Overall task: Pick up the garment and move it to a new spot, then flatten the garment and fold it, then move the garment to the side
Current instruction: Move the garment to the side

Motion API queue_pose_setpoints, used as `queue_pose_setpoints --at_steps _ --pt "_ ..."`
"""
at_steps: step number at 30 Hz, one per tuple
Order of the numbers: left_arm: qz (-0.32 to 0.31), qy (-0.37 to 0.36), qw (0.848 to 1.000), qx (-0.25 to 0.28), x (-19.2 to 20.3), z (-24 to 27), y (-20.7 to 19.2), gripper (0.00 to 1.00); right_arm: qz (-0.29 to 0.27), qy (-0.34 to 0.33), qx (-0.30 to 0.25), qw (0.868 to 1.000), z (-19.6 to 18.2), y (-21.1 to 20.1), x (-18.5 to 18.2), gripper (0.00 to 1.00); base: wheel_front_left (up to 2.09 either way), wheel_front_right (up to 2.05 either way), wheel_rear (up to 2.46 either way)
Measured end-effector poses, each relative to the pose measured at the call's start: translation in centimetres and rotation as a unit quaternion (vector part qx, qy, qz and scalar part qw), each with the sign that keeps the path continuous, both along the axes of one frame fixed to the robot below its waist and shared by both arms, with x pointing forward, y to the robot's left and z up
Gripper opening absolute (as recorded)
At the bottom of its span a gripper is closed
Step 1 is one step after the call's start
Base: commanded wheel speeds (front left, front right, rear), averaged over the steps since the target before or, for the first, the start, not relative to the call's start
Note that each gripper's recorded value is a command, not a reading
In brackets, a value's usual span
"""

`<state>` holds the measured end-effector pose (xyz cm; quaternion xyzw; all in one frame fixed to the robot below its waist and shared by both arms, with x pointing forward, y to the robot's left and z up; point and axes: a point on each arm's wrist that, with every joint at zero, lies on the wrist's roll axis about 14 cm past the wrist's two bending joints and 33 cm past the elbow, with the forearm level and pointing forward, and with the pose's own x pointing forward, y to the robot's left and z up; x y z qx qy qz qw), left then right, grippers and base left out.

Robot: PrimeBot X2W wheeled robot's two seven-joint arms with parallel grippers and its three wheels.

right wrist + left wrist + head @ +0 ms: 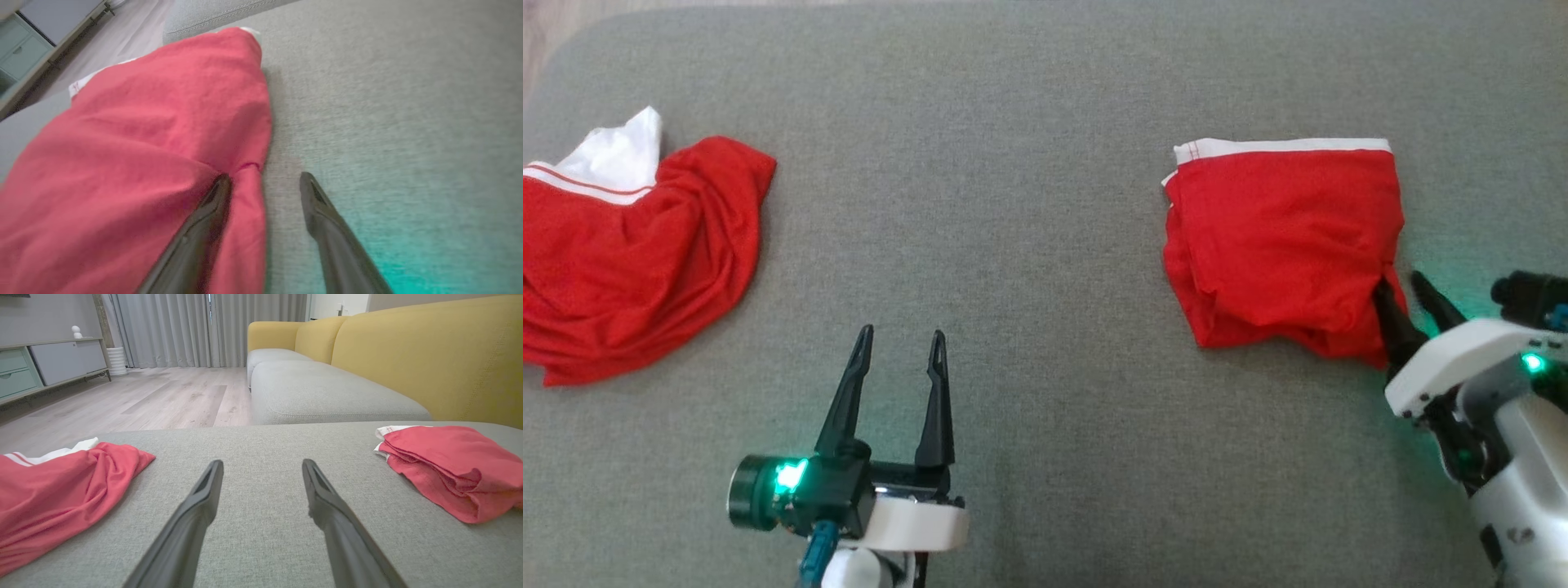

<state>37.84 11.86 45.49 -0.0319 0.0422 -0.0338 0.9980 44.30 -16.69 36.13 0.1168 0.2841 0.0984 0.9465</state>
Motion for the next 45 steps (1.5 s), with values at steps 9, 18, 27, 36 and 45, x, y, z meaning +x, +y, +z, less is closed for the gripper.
queue_pose_setpoints --at_steps 9,18,27,36,45 --pt "-0.021 0.016 1.0 -0.01 1.0 -1.3 -1.6 1.0 -0.005 -0.014 0.0 1.0 0.8 -2.3 0.8 0.0 0.0 0.0 0.0" --pt "-0.08 0.009 0.997 -0.01 4.8 -2.5 -5.1 1.0 -0.061 -0.057 -0.098 0.992 3.4 -12.4 4.3 0.0 0.0 0.0 0.0" --pt "-0.136 0.016 0.99 -0.018 8.1 -5.4 -8.5 1.0 -0.132 -0.059 -0.19 0.971 4.4 -22.1 4.5 0.0 0.0 0.0 0.0" --pt "-0.161 0.014 0.986 -0.029 8.6 -5.8 -10.4 1.0 -0.186 -0.093 -0.249 0.946 6.4 -26.9 3.3 1.0 0.0 0.0 0.0" --pt "-0.139 0.004 0.99 -0.03 7.3 -3.2 -8.8 1.0 -0.135 -0.164 -0.201 0.956 7.9 -19.3 4.5 1.0 0.0 0.0 0.0"
